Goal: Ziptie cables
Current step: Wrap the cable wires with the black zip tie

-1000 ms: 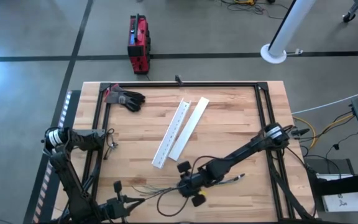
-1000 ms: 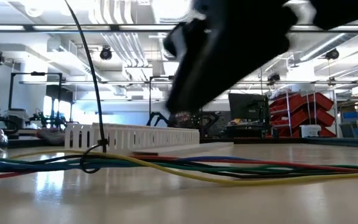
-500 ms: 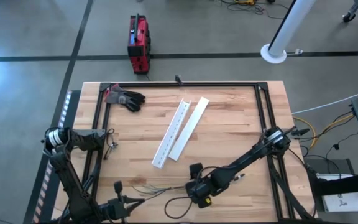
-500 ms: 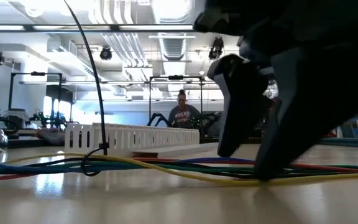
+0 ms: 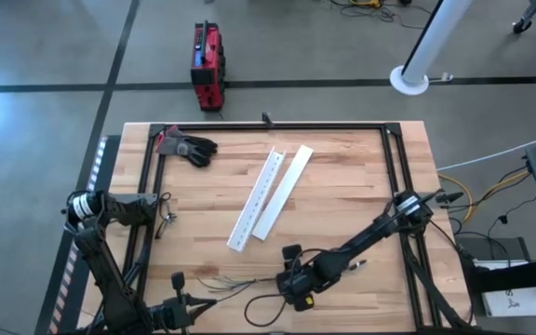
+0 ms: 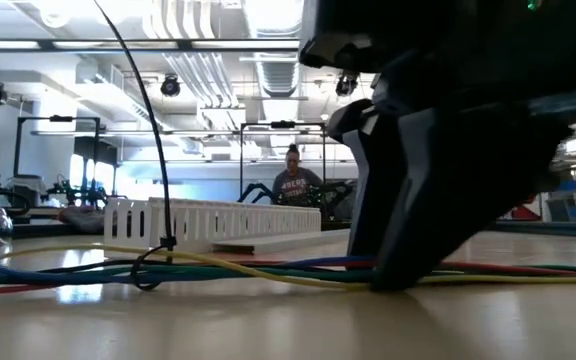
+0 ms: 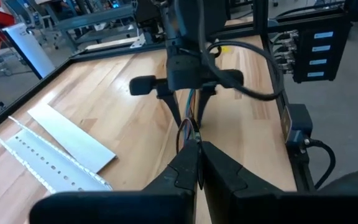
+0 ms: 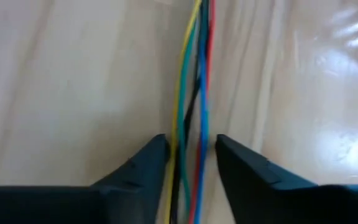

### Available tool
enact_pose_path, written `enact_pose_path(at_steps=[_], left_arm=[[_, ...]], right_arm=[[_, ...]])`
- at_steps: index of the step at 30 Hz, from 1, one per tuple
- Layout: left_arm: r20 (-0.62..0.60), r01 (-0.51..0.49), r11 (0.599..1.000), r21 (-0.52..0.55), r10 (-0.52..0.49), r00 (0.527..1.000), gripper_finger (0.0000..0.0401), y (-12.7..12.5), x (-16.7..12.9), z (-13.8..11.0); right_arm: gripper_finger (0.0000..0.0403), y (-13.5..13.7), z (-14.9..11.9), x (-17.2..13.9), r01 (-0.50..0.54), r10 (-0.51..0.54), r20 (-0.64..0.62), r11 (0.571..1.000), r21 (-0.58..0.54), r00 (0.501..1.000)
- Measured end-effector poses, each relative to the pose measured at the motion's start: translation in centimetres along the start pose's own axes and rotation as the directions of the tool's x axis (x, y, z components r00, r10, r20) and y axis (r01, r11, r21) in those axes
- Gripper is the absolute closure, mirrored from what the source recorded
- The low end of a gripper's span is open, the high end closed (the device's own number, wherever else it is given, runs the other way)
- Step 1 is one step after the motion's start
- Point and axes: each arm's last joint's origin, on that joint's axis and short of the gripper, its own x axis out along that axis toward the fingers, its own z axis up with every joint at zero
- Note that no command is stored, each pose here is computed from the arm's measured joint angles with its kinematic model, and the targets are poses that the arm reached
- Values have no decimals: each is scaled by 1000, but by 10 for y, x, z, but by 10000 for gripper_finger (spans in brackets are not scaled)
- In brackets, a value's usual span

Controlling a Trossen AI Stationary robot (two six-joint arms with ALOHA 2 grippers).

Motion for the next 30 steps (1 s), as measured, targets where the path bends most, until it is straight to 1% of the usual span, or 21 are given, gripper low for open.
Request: enact_pose_path(at_steps=[6, 9, 11, 18, 23, 27, 30], left_arm=[[0, 2, 1000, -4, -2, 1000, 401, -1, 0, 0], [0, 2, 1000, -1, -2, 1000, 401, -1, 0, 0], [0, 2, 1000, 3, -2, 1000, 401, -1, 0, 0], [1, 2, 1000, 16, -2, 1000, 401, -1, 0, 0], [0, 2, 1000, 17, -2, 1000, 401, -1, 0, 0], [0, 3, 1000, 17, -3, 1000, 401, -1, 0, 0], [0, 3, 1000, 17, -3, 1000, 401, -1, 0, 0]], right_arm=[[357, -4, 0, 2, 44, -44, 1, 999, -12, 999], [388, -5, 1, 1, 52, -52, 3, 998, -22, 999], [398, -4, 4, -1, 54, -54, 4, 998, -29, 999], [397, -3, 26, -18, 55, -52, 48, 997, -56, 998], [400, -4, 25, -18, 68, -66, 34, 996, -54, 997], [383, -4, 23, -18, 68, -67, 27, 997, -34, 997], [356, -4, 21, -18, 71, -71, 5, 997, -30, 997]])
